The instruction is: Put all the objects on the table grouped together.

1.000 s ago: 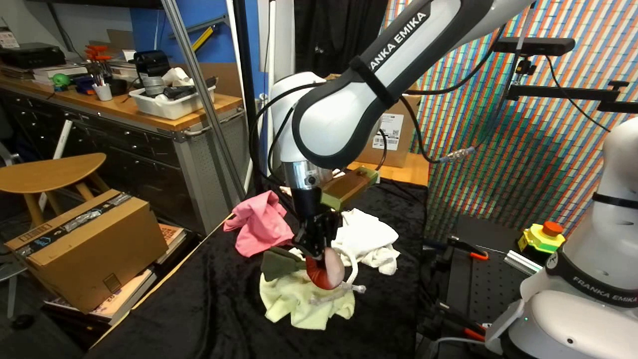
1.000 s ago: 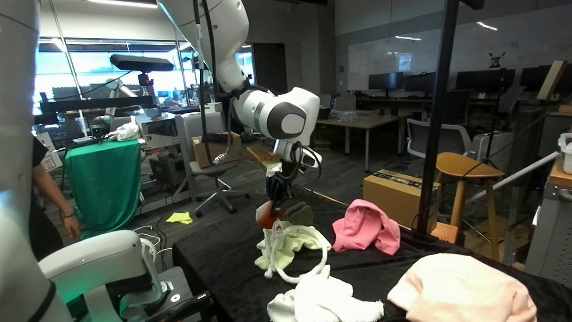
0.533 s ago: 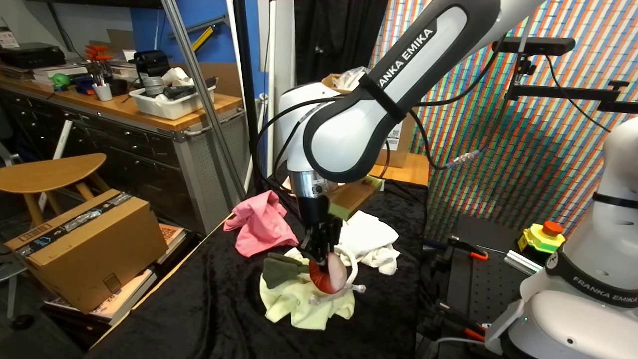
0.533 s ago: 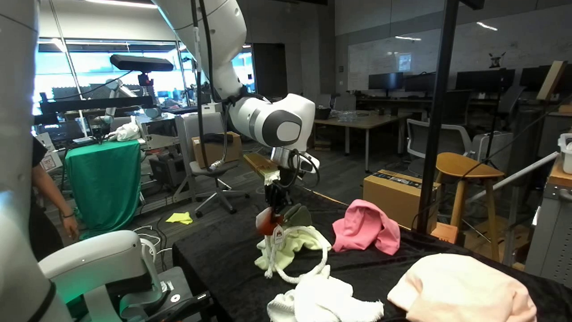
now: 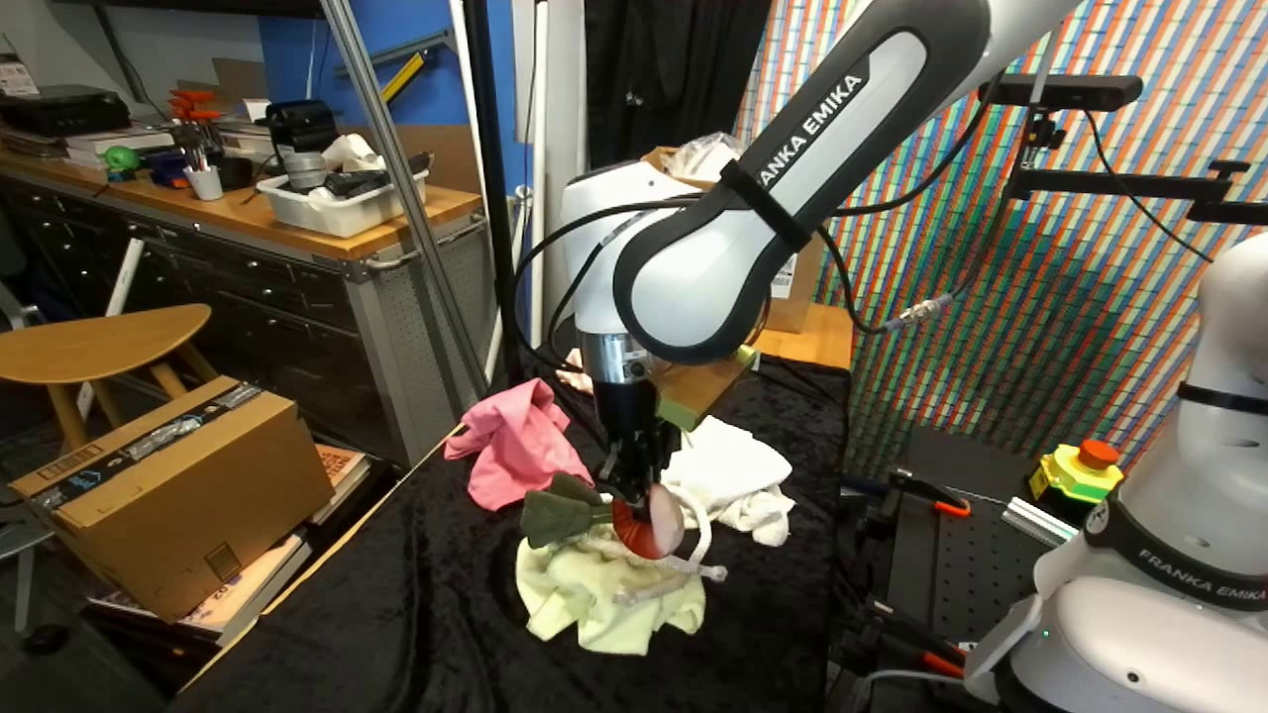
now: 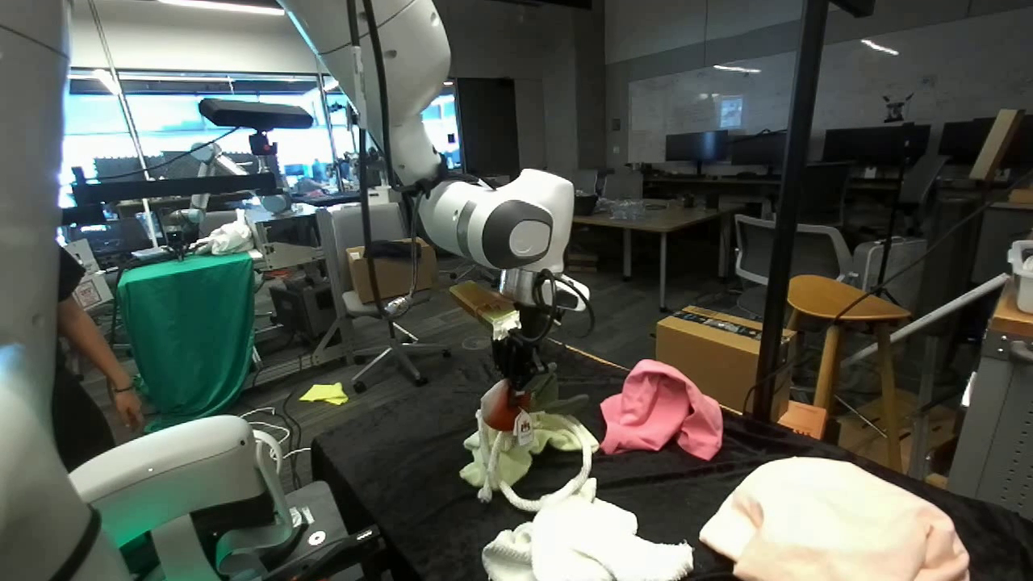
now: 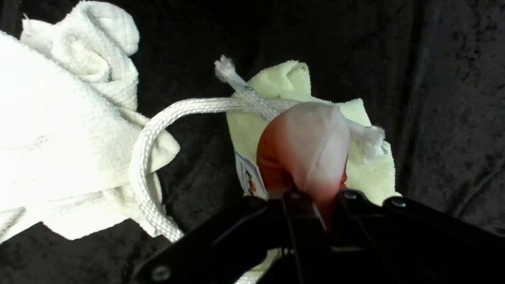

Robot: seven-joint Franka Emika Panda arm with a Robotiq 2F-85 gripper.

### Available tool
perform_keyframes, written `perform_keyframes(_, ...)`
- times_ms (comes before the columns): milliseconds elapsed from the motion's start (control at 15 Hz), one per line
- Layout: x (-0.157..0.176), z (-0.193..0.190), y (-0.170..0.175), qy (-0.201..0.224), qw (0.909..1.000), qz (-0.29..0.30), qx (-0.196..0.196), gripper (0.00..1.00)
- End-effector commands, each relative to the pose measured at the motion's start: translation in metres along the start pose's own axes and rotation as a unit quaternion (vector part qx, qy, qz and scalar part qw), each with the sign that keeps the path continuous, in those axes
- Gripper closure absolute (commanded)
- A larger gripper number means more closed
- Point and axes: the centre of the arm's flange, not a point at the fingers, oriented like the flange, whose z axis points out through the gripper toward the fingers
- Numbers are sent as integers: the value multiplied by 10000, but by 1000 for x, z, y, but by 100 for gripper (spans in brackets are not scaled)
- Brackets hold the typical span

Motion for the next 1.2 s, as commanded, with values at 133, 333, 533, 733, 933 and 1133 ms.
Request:
perform_keyframes(133, 4, -5, 12, 236, 9997, 47, -82, 56)
perform_keyframes(333, 5, -8, 17, 318, 9994, 127, -34, 31)
perform_keyframes(533, 7, -11, 23, 395, 9990, 206, 11, 9)
perform_keyframes(733, 8, -13, 30, 486, 9984, 303, 26, 0)
perform_keyframes(933, 6, -14, 41, 569, 9973, 462, 23, 0)
perform_keyframes(1133, -1, -12, 59, 638, 9948, 794, 66, 0)
